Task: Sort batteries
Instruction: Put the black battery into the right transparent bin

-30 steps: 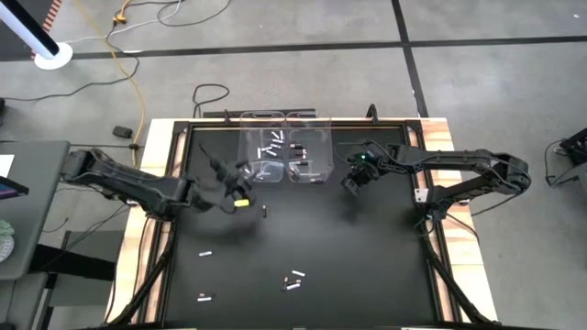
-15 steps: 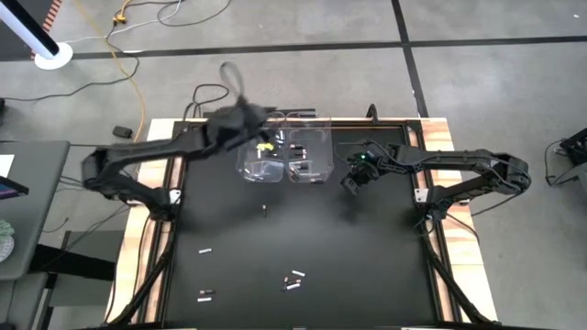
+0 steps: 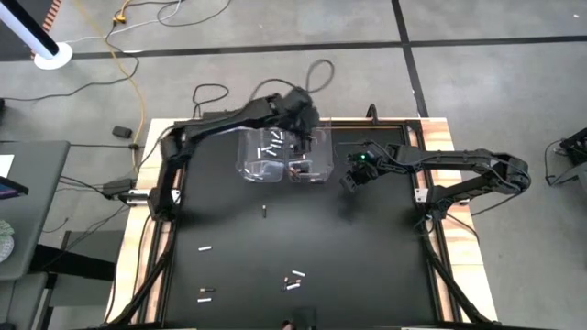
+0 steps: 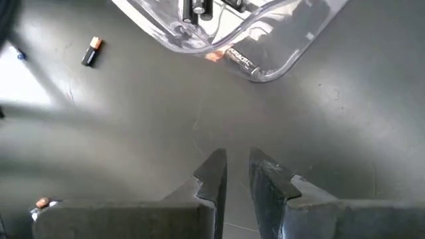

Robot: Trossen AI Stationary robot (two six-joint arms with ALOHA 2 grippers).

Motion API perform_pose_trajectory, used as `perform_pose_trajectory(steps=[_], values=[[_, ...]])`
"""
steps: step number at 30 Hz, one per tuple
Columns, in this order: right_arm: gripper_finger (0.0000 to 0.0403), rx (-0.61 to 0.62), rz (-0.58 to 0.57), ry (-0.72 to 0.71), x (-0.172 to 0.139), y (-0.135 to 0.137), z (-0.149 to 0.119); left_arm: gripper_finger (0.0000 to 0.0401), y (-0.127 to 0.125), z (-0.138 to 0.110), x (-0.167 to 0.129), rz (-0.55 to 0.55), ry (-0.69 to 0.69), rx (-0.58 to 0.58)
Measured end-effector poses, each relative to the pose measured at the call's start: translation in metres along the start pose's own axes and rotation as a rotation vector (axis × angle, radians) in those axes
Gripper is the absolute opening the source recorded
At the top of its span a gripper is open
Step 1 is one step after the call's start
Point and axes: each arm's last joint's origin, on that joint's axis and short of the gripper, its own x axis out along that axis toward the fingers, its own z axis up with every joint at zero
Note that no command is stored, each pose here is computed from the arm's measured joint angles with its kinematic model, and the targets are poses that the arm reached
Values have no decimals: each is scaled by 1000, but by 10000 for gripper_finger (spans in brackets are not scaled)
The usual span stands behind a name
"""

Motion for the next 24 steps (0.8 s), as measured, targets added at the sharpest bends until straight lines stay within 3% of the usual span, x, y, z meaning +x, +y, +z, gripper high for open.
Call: perform_pose_trajectory(steps=[7,13,24], values=[[82,21,1,7,1,5,-4,208,-7,-20,63,-107,239,-10],[82,31,-4,8,2,8,-6,208,-12,-34,99,-127,312,-27],[82,28,-32,-7,3,14,-11,209,-14,-41,108,-109,331,-30]])
